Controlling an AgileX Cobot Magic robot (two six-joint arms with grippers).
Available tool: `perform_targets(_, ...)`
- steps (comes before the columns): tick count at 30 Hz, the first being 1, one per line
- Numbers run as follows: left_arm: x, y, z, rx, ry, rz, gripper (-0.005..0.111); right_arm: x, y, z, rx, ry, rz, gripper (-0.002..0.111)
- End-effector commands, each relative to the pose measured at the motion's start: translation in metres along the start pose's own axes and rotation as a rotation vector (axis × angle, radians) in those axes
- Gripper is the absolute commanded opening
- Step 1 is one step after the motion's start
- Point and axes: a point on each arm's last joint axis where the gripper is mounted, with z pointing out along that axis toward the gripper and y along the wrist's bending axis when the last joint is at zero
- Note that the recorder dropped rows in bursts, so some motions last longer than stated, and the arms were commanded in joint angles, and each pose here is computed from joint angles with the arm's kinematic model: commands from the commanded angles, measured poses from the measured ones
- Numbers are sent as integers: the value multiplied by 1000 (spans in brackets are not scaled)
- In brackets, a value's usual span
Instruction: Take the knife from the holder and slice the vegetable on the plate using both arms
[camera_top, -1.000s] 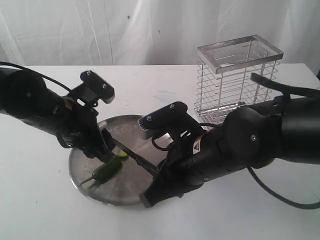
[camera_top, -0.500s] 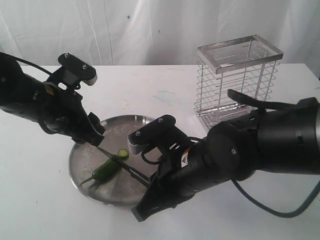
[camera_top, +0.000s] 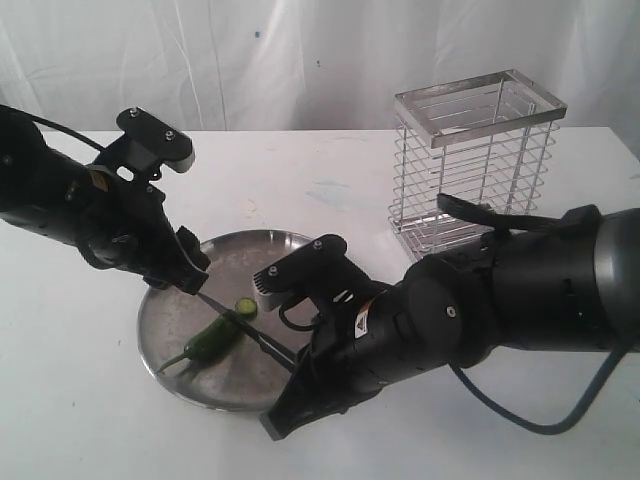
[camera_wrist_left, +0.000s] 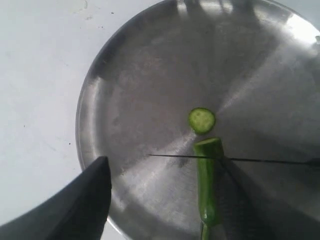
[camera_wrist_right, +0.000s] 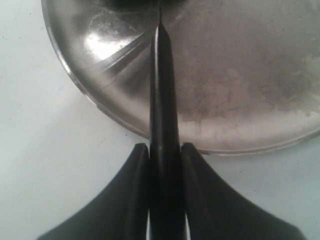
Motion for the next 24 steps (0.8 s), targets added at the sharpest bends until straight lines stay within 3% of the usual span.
perform_targets(1,-1,0,-3,9,1,-28,63,-3,-2,-1,13,-25,-22,0)
perform_targets(19,-1,-1,-3,18,-1,-49,62,1,-4,9,21,2,-24,0)
perform_targets(21,-2,-3,-3,34,-2,-77,54,1,-4,9,21,2,-24,0)
perform_targets(24,-1,-4,1,51,4,-112,29,1,-4,9,21,2,-24,0)
